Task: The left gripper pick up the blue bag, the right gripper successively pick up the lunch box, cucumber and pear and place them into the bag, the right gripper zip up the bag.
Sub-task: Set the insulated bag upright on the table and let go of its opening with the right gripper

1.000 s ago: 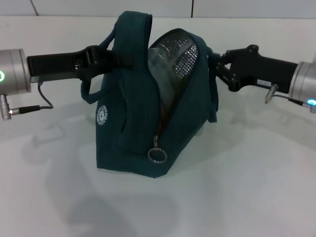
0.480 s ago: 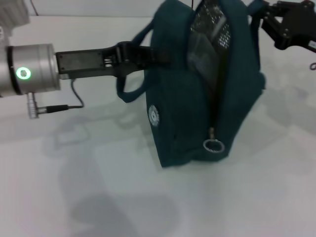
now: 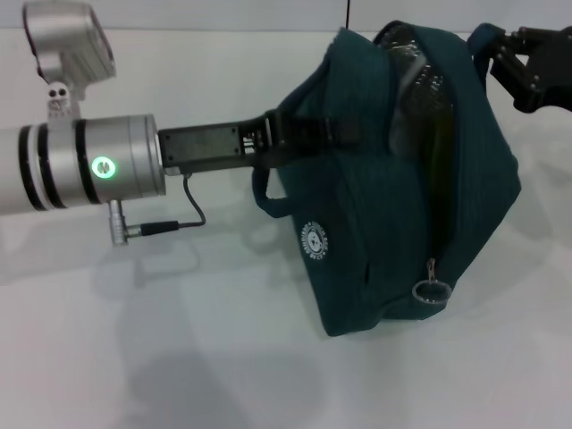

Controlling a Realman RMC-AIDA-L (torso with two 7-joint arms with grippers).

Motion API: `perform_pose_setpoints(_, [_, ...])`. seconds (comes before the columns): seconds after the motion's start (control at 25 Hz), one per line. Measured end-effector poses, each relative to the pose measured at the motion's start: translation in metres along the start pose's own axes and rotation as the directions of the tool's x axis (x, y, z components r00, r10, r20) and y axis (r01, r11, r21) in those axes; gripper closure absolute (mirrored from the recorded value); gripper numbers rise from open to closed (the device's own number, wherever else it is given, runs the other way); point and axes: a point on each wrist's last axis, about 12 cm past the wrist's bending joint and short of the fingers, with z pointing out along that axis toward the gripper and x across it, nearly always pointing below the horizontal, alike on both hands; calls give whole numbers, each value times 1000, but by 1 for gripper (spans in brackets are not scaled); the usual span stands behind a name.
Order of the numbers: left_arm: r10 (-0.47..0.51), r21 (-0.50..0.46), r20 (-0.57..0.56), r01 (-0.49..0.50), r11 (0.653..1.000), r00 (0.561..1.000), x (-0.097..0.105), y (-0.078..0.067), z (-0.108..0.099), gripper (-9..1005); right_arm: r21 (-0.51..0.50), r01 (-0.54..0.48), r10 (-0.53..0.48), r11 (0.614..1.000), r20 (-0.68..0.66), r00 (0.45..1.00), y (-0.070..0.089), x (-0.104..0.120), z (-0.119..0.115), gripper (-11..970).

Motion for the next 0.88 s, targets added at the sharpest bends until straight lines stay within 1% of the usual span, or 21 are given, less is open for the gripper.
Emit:
perform_pose_setpoints(0.16, [-19, -16, 13, 19, 1000, 1000, 7, 9, 3, 902, 4, -5, 5, 1000, -11, 1000, 0, 2, -4, 863])
perform_pose_setpoints(0.28, [-29, -21, 14, 29, 999, 999, 9, 13, 5, 901, 7, -3, 3, 1000, -13, 1000, -2, 2, -5, 859])
perform_pose_setpoints(0.6, [-45, -61, 37, 47, 997, 998, 11, 22, 4, 901, 9, -7, 8, 1000, -39, 999, -1, 6, -2, 849])
perform_pose_setpoints(0.88, [-43, -78, 55, 47, 996, 998, 12, 25, -1, 901, -2, -20, 19, 1000, -46, 999, 3, 11, -3, 841])
